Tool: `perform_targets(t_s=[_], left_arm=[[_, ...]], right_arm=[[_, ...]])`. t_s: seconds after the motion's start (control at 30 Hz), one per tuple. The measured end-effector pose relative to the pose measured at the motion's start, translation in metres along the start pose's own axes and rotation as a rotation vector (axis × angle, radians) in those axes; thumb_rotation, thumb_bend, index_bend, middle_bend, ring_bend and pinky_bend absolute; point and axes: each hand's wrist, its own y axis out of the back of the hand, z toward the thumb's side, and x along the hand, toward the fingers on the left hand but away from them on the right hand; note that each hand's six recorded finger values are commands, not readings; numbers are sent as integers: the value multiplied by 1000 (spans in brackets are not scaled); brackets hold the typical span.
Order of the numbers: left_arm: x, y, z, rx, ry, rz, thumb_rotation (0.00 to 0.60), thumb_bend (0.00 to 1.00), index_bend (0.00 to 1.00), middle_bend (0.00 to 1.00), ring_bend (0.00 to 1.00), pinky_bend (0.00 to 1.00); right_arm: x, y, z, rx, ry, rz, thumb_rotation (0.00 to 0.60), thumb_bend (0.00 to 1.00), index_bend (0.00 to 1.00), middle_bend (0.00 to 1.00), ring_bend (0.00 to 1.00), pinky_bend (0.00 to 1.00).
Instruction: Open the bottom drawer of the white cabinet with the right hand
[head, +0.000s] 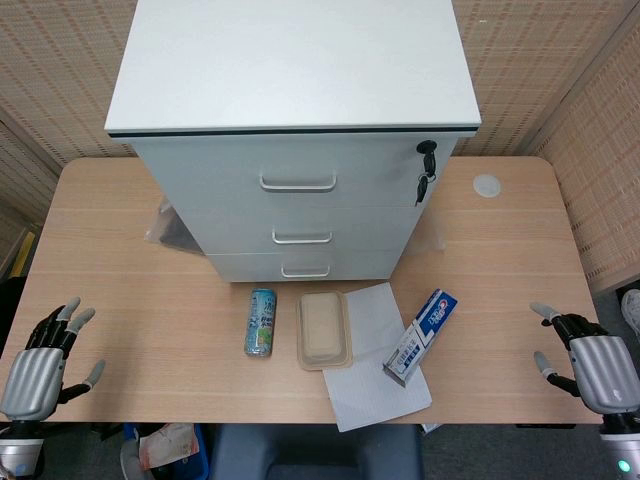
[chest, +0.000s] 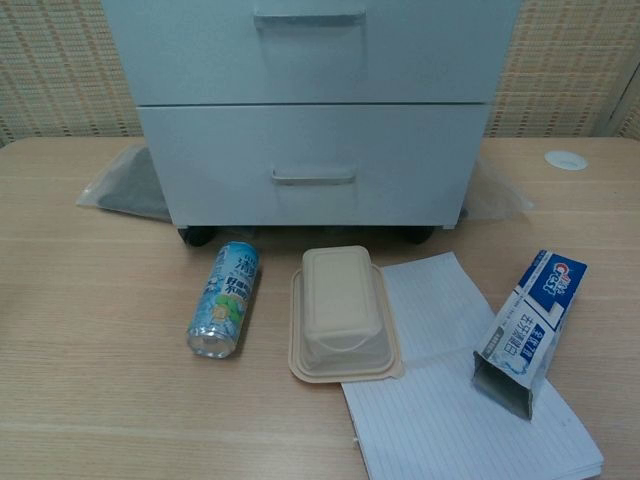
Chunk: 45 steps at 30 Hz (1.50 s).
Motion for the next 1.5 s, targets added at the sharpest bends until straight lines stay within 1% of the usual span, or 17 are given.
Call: perform_targets(t_s=[0.27, 0.4, 0.47, 0.57, 0.63, 0.7, 0.8, 0.9, 1.03, 1.1, 1.27, 1.33, 1.4, 1.5], left_arm=[[-1, 1, -1, 1, -1, 1, 600, 309, 136, 46, 61, 114], [-1, 2, 0, -1, -4, 4, 600, 309, 136, 45, 61, 114], [0, 3, 1, 0, -8, 7, 600, 309, 135, 46, 61, 114], [0, 4, 1, -2, -10, 10, 600, 309, 135, 46, 61, 114], [0, 4, 1, -4, -10, 10, 600, 309, 135, 46, 61, 114], [-1, 4, 1, -3, -10, 9, 600, 309, 135, 45, 61, 114], [-2, 4, 1, -4, -10, 10, 600, 309, 134, 46, 61, 114], [-2, 6, 1, -2, -11, 14, 600, 309, 134, 46, 61, 114], [-2, 7, 1, 0, -14, 14, 600, 309, 134, 46, 61, 114], [-2, 7, 1, -2, -15, 15, 600, 309, 134, 46, 61, 114], [-3, 8, 0, 1, -11, 15, 600, 309, 134, 45, 61, 114], [-4, 8, 0, 3, -14, 14, 600, 309, 134, 45, 61, 114], [-4, 9, 1, -1, -16, 11, 600, 309, 134, 45, 61, 114], [-5, 10, 0, 2, -19, 14, 600, 309, 133, 46, 61, 114]], right_arm=[[1, 1, 2, 0, 5, -5, 600, 301, 186, 357, 294, 429], [0, 2, 7, 8, 22, -5, 600, 301, 186, 370, 295, 429], [-2, 3, 11, 13, 36, -7, 600, 301, 186, 415, 316, 429], [-8, 4, 20, 26, 66, -8, 600, 302, 186, 533, 421, 433], [-14, 5, 29, 38, 92, -7, 600, 302, 186, 643, 538, 485], [-22, 6, 42, 50, 125, -7, 600, 302, 186, 729, 654, 564], [-35, 6, 64, 64, 184, 0, 600, 302, 186, 820, 785, 666], [-47, 3, 86, 74, 236, 23, 600, 301, 182, 872, 865, 712], [-64, -1, 115, 94, 296, 69, 600, 305, 173, 904, 910, 727], [-74, -4, 130, 100, 321, 93, 600, 319, 163, 907, 917, 727], [-98, -12, 157, 114, 354, 141, 600, 339, 152, 912, 927, 727], [-108, -15, 171, 123, 369, 161, 600, 367, 150, 914, 929, 727], [-116, -19, 184, 127, 383, 183, 600, 429, 135, 914, 929, 727], [-126, -25, 201, 136, 399, 212, 600, 467, 122, 914, 932, 727]])
